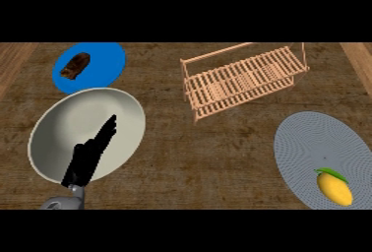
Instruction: Pick the eggplant from the placemat and place it in the tiered shelf
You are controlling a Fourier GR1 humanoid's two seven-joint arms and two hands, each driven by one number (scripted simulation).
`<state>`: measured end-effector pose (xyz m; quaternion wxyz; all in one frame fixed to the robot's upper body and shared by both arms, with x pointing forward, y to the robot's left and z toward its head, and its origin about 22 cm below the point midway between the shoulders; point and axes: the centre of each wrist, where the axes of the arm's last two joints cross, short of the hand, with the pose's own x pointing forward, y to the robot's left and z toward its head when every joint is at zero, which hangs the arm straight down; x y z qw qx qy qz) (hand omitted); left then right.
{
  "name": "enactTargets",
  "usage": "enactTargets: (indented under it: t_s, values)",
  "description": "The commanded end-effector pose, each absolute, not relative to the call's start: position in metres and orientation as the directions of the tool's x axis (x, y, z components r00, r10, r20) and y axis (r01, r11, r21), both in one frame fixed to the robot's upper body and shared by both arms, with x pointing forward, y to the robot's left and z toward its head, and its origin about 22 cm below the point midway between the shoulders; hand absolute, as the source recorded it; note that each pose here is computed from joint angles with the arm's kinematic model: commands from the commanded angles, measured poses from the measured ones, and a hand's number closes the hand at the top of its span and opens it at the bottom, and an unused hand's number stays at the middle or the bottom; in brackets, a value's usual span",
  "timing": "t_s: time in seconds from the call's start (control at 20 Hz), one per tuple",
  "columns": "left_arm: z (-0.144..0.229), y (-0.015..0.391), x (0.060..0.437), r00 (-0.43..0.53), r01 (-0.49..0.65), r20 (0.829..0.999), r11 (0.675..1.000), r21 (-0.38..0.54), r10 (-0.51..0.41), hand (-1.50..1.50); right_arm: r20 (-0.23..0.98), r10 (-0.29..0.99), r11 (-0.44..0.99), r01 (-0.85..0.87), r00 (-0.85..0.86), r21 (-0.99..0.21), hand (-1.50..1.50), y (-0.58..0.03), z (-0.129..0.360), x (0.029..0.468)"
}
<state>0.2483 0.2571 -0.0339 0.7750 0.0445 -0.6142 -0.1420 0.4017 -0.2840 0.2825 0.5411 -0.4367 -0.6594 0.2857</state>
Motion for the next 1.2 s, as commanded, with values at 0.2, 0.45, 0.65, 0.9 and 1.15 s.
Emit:
enactTargets:
  t_s: [0.2, 0.45, 0.65, 0.9, 1.15]
  values:
    - [-0.019, 0.262, 0.254, 0.222, 0.174, 0.934, 0.954, 0.245, -0.281, 0.0, 0.379, 0.924, 0.381, 0.175, -0.046, -0.908, 1.5, -0.254, 0.277, 0.45]
    - [-0.042, 0.263, 0.234, 0.202, 0.185, 0.942, 0.955, 0.232, -0.268, 0.0, 0.399, 0.915, 0.404, 0.11, -0.059, -0.908, 1.5, -0.229, 0.243, 0.467]
    - [-0.028, 0.249, 0.262, 0.21, 0.181, 0.938, 0.954, 0.241, -0.276, 0.0, 0.395, 0.917, 0.398, 0.045, -0.062, -0.916, 1.5, -0.21, 0.213, 0.476]
    - [-0.026, 0.253, 0.253, 0.19, 0.186, 0.941, 0.951, 0.247, -0.281, 0.0, 0.853, 0.518, 0.851, -0.127, 0.054, -0.509, -1.5, -0.206, 0.19, 0.477]
    - [-0.027, 0.266, 0.25, 0.201, 0.187, 0.94, 0.952, 0.24, -0.277, 0.0, 0.959, 0.28, 0.956, -0.106, 0.042, -0.275, -1.5, -0.211, 0.199, 0.481]
